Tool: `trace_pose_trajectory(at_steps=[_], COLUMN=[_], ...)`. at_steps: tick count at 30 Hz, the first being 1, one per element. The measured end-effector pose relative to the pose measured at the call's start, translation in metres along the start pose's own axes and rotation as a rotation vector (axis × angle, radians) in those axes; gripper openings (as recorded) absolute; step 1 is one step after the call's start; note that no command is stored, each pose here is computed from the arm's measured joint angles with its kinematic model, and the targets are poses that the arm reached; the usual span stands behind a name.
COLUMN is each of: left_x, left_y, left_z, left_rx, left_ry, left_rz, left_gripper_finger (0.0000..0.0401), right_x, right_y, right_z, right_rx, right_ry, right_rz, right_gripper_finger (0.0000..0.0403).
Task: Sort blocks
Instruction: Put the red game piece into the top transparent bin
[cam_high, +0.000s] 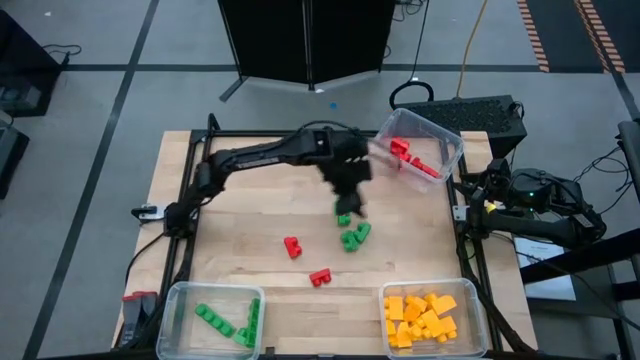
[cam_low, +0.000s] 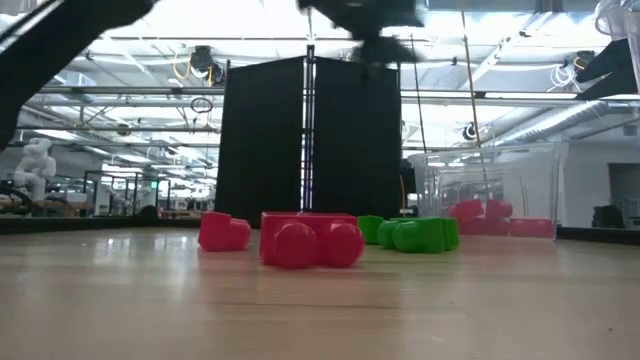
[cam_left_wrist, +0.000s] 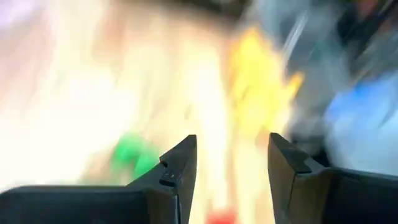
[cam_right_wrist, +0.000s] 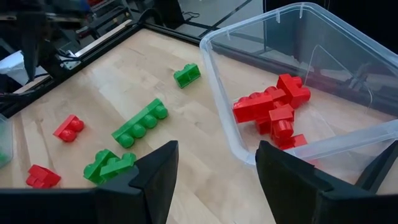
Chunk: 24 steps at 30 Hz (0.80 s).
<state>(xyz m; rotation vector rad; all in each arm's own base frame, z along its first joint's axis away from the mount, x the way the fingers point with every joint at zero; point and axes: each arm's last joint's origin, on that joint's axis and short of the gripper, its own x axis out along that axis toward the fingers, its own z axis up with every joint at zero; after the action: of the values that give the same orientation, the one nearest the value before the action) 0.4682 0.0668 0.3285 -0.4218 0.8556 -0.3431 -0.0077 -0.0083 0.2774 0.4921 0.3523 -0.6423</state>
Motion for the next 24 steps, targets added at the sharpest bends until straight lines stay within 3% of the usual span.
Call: trace_pose_trajectory(at_steps=[4, 7, 14, 20, 24], left_x=[-0.017, -0.022, -0.01, 0.0, 0.004], left_y=[-0.021, -0.033, -0.067, -0.075, -0.07], left_z=[-0.032, -0.044, -0.062, -0.091, -0.116], left_rx=[0.096, 0.142, 0.304, 0.34, 0.385], left_ry=[0.297, 0.419, 0.547, 0.645, 0.633], left_rz=[0.191, 0.22, 0.142, 0.122, 0.178], left_gripper_finger=[0.0121, 0.0121, 0.0121, 0.0121, 0.0121], right_x=[0.0, 0.0, 0.0, 0.0, 0.0], right_y=[0.0, 0.0, 0.0, 0.0, 0.0], right_z=[0.0, 0.0, 0.0, 0.0, 0.0], right_rx=[-0.013, -0.016, 0.0, 0.01, 0.01], right_ry=[0.0, 0.0, 0.002, 0.002, 0.002], right_rz=[0.0, 0.0, 0.004, 0.003, 0.003], right_gripper_finger=[0.0208, 0.0208, 0.0208, 0.0208, 0.0208])
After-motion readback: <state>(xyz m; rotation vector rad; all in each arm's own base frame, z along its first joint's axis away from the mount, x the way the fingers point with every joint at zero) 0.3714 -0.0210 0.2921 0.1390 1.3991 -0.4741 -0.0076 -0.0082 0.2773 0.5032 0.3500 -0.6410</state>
